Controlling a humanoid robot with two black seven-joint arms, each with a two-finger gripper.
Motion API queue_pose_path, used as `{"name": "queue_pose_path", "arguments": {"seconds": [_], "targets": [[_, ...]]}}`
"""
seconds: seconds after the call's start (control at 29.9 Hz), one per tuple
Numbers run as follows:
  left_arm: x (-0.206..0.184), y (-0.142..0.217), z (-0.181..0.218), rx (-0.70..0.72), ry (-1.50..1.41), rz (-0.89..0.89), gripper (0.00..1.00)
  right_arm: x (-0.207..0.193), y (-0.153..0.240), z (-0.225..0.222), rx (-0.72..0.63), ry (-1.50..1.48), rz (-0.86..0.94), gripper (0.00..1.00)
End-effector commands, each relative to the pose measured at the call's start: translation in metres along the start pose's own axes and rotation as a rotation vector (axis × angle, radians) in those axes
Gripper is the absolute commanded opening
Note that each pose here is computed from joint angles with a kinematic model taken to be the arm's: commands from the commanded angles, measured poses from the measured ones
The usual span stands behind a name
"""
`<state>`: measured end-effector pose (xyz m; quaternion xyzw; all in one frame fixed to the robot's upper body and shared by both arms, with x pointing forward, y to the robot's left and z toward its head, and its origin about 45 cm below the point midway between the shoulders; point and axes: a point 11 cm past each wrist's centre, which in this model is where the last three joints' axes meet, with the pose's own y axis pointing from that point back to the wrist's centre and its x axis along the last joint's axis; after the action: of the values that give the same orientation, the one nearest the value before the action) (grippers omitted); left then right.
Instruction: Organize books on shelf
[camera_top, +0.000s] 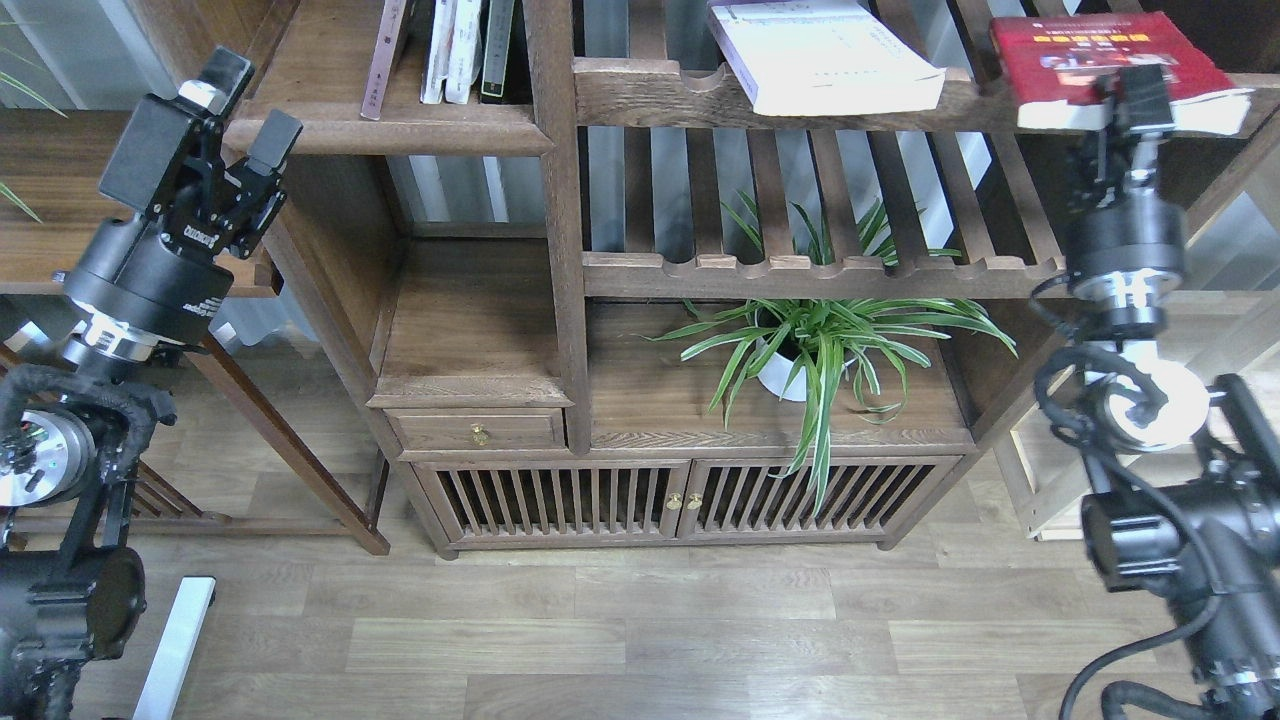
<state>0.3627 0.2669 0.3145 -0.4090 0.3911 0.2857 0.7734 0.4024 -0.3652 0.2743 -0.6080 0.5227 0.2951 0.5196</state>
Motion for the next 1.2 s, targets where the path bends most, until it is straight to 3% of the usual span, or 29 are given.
{"name": "queue_pose_path", "arguments": {"seconds": [0.0, 0.07, 0.3, 0.94, 1.07, 1.17], "targets": [[0.0, 0.001, 0.0, 0.0, -0.001, 0.0, 1.0, 0.009, -0.004, 0.012, -0.023, 0.004, 0.028, 0.19], [0.0, 0.001, 0.001, -0.001, -0.003, 0.001, 1.0, 0.009, -0.01, 0.016, -0.034, 0.008, 0.03, 0.3], [0.0, 0.001, 0.002, -0.004, -0.004, 0.001, 1.0, 0.006, -0.031, 0.002, -0.02, 0.079, 0.154, 0.98], [0.001, 0.002, 0.001, -0.003, -0.003, 0.003, 1.0, -0.002, -0.039, 0.0, -0.012, 0.082, 0.145, 0.98], [0.001, 0.002, 0.001, -0.001, -0.002, 0.004, 1.0, -0.007, -0.043, 0.002, -0.015, 0.081, 0.135, 0.9], [0.0, 0.002, 0.001, -0.002, -0.003, 0.002, 1.0, -0.007, -0.042, 0.003, -0.012, 0.072, 0.128, 0.7]]}}
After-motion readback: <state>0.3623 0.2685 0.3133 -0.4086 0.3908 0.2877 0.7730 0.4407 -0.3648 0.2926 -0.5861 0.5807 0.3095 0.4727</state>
